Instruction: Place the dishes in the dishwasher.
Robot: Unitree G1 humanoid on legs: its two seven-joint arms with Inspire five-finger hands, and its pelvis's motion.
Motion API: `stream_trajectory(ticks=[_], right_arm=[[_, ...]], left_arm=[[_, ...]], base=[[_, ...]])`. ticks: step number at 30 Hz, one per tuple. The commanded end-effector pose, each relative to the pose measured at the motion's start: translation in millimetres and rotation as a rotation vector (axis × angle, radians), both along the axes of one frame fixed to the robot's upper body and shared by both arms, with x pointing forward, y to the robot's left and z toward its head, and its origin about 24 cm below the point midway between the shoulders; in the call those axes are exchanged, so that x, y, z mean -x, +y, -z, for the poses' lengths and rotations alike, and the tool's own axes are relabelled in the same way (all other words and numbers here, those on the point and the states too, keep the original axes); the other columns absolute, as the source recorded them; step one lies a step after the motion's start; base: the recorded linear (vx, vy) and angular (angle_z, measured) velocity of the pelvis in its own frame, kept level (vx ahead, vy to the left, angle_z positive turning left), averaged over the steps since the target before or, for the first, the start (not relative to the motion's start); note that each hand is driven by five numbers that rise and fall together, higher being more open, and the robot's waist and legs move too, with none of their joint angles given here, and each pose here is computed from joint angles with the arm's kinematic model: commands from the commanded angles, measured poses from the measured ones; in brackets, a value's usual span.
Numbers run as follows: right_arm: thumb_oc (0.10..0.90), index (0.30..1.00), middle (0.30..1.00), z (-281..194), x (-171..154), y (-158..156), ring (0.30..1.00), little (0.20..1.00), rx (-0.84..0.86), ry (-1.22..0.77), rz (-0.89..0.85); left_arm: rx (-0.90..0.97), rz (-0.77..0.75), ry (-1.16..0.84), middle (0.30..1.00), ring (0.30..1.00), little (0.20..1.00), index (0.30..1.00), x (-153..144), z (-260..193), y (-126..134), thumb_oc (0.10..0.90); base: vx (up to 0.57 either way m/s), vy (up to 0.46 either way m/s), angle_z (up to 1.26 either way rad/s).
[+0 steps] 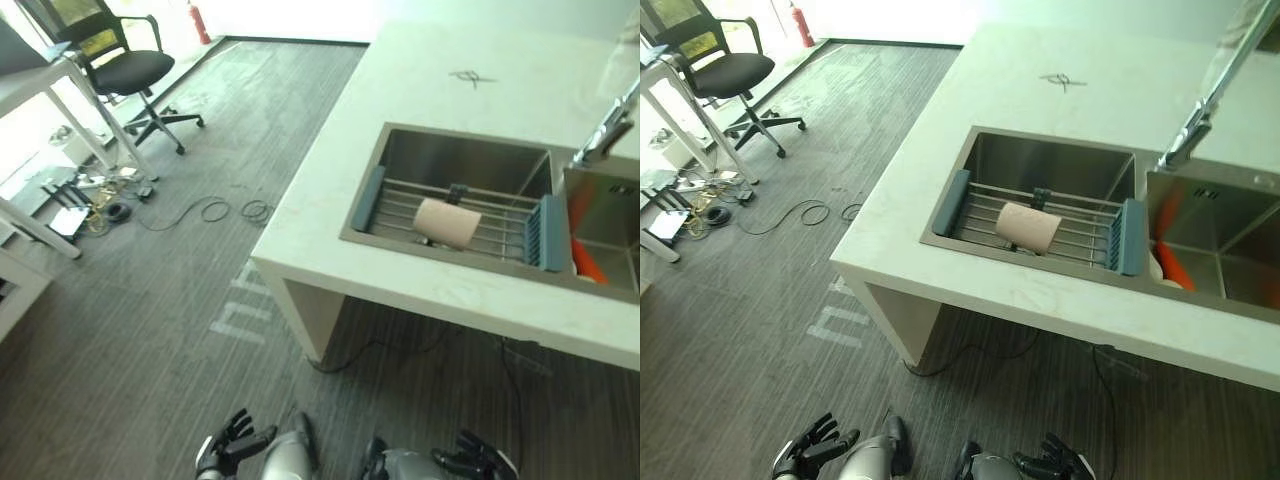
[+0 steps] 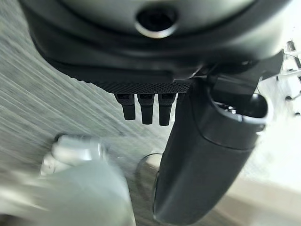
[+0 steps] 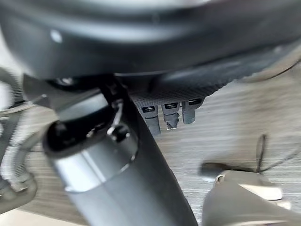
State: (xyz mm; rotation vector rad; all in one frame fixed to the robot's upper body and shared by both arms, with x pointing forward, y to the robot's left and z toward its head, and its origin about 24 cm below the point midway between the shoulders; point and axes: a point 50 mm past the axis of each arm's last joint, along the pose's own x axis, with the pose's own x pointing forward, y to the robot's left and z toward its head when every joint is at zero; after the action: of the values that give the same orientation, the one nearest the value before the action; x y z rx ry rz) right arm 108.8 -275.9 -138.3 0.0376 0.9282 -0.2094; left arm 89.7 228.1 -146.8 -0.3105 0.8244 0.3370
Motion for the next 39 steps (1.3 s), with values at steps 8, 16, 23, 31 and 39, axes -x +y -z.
stream_trajectory(ticks=[8,16,23,31,39], right_arm=[[0.800,0.900,0.900,3.8,39.8,-17.1,0.900,0.900,-0.061,0.064,0.193],[0.800,0.900,0.900,12.8,60.5,-3.1,0.900,0.900,-0.121,0.097,0.303],[0.800,0.900,0.900,15.9,59.4,5.3,0.900,0.900,-0.134,0.120,0.311],[0.800,0.900,0.900,15.9,61.5,3.7,0.900,0.900,-0.144,0.129,0.296],[0.800,0.900,0.900,11.9,60.6,-6.7,0.900,0.900,-0.143,0.117,0.300]], left_arm=[[-0.339,-0.431,-0.404,0.900,0.900,0.900,0.900,-36.9,-70.1,105.2,0.800],[-0.919,-0.495,-1.013,0.900,0.900,0.900,0.900,-71.6,-263.3,202.8,0.800],[-1.131,-0.332,-1.344,0.900,0.900,0.900,0.900,-71.3,-381.1,208.7,0.800],[-1.032,0.287,-1.551,0.900,0.900,0.900,0.900,-120.7,-459.9,135.0,0.800],[-1.002,0.716,-1.395,0.900,0.900,0.900,0.900,-178.4,-478.0,61.2,0.800]], base=[[0.04,0.114,-0.15],[0.06,0.009,-0.14],[0.01,-0.028,-0.12],[0.02,-0.043,-0.01],[0.01,-0.037,-0.22]])
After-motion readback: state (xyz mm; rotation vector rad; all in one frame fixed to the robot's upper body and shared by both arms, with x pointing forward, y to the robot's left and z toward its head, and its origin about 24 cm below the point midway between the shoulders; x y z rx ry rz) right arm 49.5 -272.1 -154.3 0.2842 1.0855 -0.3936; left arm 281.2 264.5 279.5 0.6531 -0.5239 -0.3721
